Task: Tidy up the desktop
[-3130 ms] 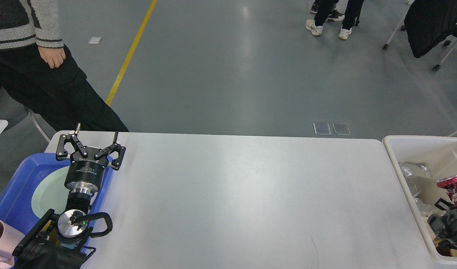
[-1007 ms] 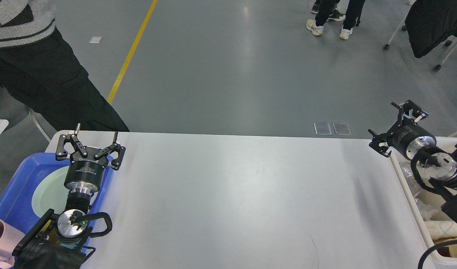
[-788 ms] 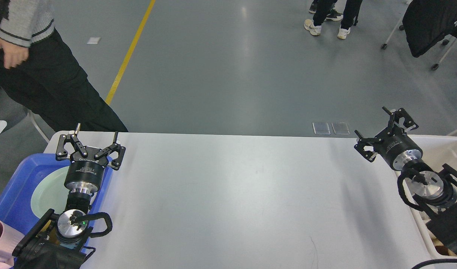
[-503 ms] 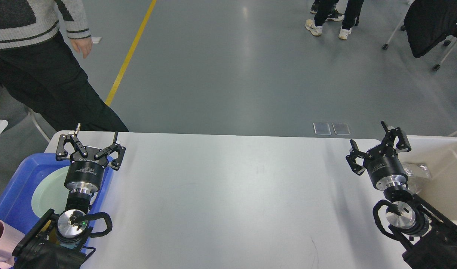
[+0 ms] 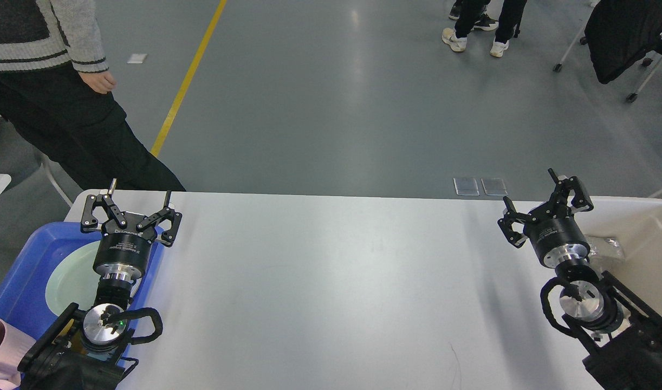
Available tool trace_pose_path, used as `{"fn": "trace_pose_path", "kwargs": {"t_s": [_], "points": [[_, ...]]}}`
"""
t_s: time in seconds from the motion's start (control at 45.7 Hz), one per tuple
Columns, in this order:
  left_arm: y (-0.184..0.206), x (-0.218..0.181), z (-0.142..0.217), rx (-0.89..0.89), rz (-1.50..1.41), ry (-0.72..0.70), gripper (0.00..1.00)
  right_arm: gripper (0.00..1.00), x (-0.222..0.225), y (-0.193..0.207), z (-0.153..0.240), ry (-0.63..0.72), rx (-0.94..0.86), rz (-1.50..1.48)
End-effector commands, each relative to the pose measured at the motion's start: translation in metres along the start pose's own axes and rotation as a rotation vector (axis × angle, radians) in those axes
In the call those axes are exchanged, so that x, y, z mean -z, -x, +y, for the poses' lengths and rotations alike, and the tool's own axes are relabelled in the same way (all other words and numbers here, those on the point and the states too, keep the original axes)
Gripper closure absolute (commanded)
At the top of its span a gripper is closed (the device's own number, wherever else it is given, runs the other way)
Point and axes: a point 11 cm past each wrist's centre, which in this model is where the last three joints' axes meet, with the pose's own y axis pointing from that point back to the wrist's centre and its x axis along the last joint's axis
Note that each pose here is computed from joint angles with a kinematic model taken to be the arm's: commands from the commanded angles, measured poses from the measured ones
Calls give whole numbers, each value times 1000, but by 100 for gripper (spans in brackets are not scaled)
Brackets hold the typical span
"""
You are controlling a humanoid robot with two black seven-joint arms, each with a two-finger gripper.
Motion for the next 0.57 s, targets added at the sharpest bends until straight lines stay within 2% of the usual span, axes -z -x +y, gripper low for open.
{"fn": "trace_pose_path", "kwargs": {"t_s": [0.0, 0.109, 0.547], "points": [[0, 0, 0, 0, 0, 0, 4, 0, 1, -10, 8, -56, -25, -2], [0, 0, 0, 0, 0, 0, 4, 0, 7, -14, 12, -118, -31, 3], [0, 1, 0, 0, 0, -3, 4, 0, 11, -16, 12, -134, -39, -6]]}}
